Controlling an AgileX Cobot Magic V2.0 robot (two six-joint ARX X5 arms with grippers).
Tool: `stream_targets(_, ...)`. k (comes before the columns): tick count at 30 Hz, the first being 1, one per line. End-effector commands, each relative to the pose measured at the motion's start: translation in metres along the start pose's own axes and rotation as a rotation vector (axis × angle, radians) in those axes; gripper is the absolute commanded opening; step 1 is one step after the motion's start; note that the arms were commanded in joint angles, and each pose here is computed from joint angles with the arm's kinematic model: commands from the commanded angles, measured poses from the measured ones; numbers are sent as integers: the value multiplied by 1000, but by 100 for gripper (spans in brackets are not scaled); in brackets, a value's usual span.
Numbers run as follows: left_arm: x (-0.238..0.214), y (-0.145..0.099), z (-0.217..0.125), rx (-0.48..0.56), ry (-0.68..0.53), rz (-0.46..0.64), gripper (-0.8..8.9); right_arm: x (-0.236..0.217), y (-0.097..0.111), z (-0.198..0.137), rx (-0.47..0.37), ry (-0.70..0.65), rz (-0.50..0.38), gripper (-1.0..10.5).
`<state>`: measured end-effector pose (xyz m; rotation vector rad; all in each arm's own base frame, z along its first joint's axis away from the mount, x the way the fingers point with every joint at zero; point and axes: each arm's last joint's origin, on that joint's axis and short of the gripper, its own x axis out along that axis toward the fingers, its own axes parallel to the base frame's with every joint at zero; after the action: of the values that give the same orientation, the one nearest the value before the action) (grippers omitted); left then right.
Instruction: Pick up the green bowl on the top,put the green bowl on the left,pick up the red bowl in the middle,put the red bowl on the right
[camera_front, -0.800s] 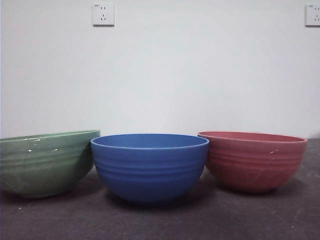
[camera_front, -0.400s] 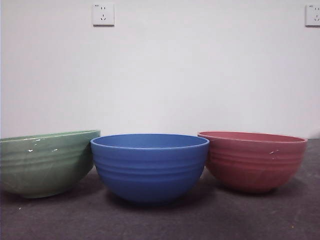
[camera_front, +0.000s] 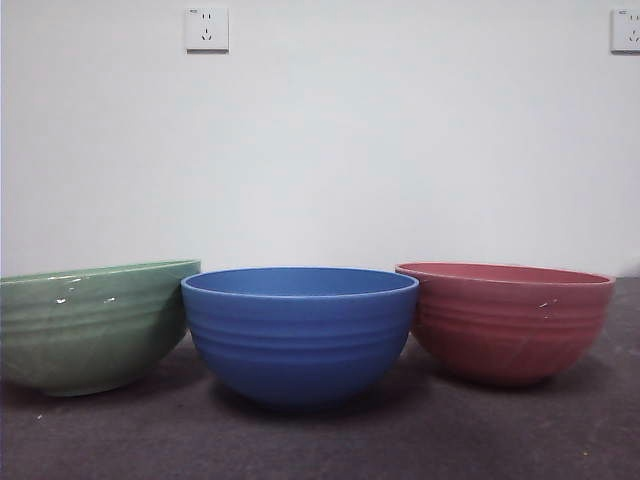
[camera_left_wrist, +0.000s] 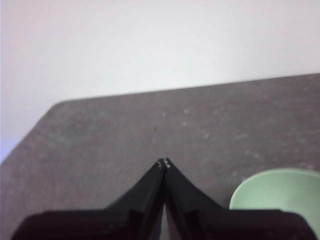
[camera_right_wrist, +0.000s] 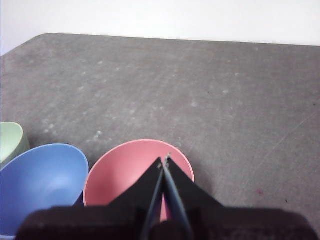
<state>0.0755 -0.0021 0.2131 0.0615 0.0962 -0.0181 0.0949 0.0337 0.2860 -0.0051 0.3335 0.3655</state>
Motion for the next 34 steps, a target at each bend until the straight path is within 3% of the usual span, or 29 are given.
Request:
stream_targets(1,13,-1,-23,-42,7,2,-3,1,0,-2,11,4,-1,2)
stream_targets(12,27,-6,-64,-91,87,-54,-3,1,0,-2,11,5,-1,2)
stream_targets(34,27,-5,-64,-93,83,-48,-3,1,0,-2,11,5,-1,2)
